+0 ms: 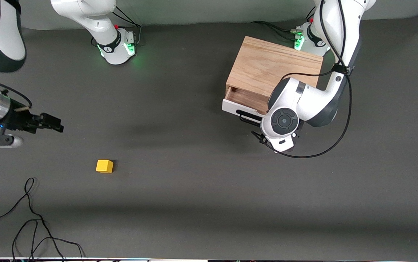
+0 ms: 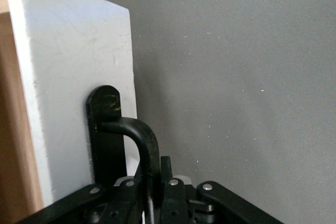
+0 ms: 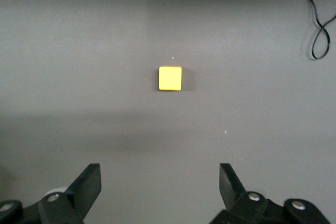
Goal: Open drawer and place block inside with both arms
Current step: 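Reach the right gripper to the yellow cube while the left gripper holds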
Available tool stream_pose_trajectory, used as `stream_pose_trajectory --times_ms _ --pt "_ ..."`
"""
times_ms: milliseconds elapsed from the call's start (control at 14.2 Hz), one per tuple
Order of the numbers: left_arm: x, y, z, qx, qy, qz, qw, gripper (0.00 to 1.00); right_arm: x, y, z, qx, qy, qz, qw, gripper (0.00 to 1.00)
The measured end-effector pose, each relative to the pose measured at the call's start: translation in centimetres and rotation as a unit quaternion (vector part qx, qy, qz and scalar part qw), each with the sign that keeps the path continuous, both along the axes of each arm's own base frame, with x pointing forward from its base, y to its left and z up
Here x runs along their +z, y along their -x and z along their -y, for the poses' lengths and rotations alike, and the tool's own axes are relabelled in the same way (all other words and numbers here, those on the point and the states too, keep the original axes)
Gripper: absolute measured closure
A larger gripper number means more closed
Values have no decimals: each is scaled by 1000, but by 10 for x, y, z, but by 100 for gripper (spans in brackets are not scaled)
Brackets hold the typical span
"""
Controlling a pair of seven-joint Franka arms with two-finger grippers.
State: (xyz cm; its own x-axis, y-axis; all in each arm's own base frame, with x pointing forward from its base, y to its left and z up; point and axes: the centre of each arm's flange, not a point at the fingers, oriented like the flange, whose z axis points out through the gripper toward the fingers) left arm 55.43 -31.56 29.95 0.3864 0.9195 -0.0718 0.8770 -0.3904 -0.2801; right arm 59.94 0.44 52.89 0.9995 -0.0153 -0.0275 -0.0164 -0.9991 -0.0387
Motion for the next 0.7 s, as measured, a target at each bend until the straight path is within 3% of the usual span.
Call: stream_pose_trajectory --times_ms 141,211,564,705 --pt "0 0 0 0 0 0 1000 88 -17 -10 -2 1 1 0 1000 0" --pt "0 -3 0 -1 5 7 1000 83 -27 -15 -2 1 1 -2 1000 0" --pt "-7 -23 -1 0 35 36 999 31 -69 -37 -3 0 3 6 1000 0" --pt "-8 -28 0 2 40 44 998 9 -92 -44 -9 4 4 -2 1000 0"
